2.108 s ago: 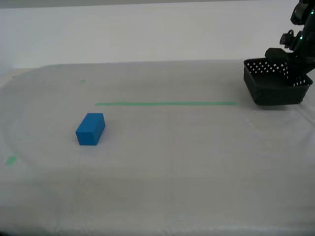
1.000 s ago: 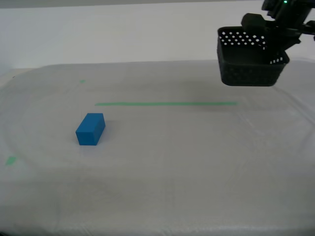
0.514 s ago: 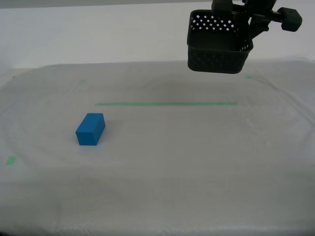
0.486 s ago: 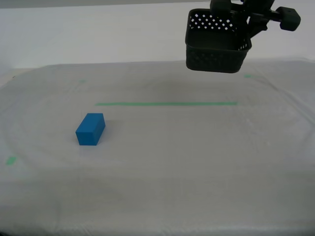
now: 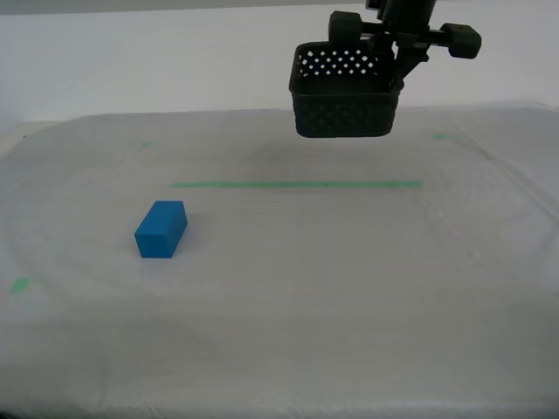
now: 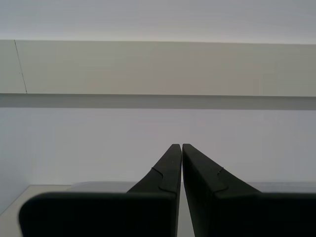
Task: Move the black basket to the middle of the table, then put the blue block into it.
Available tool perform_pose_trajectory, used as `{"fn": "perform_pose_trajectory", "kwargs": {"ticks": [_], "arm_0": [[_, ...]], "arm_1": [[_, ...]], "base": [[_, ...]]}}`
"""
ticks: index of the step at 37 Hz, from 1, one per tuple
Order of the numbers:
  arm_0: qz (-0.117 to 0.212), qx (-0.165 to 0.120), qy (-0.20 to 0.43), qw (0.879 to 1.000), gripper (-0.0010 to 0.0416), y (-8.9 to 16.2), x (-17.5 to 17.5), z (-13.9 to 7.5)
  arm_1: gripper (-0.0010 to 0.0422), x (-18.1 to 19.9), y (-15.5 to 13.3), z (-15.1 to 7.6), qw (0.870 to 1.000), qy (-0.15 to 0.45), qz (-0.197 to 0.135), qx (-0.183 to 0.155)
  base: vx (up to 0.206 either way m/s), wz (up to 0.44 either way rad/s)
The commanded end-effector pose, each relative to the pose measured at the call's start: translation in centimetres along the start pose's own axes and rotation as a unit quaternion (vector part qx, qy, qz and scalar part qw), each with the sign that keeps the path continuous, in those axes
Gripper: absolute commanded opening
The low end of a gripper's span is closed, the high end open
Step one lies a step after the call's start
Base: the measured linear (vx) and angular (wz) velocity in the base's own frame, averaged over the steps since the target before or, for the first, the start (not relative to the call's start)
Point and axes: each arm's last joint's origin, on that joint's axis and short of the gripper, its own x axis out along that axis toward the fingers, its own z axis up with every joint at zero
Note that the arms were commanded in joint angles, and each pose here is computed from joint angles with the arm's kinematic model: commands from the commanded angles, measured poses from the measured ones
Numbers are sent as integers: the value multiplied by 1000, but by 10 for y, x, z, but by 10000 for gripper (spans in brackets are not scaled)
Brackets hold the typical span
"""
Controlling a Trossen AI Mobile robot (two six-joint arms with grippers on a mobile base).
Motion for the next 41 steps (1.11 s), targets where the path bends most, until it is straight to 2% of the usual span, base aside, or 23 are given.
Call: {"fn": "perform_pose_trajectory", "kwargs": {"ticks": [1,12,22,31,41], "arm_0": [[2,2,12,1000,-1,10,7,4],[15,-9,47,999,-1,33,41,14],[13,-24,62,998,-1,51,76,18],[13,-29,62,998,0,56,104,20],[-6,-33,41,999,0,54,118,20]], "arm_1": [[0,0,0,1,1000,-3,0,2],[0,0,0,1,1000,-4,0,2],[0,0,0,1,1000,-3,0,2],[0,0,0,1,1000,-3,0,2],[0,0,0,1,1000,-3,0,2]], "base": [[0,0],[0,0],[0,0],[0,0],[0,0]]}}
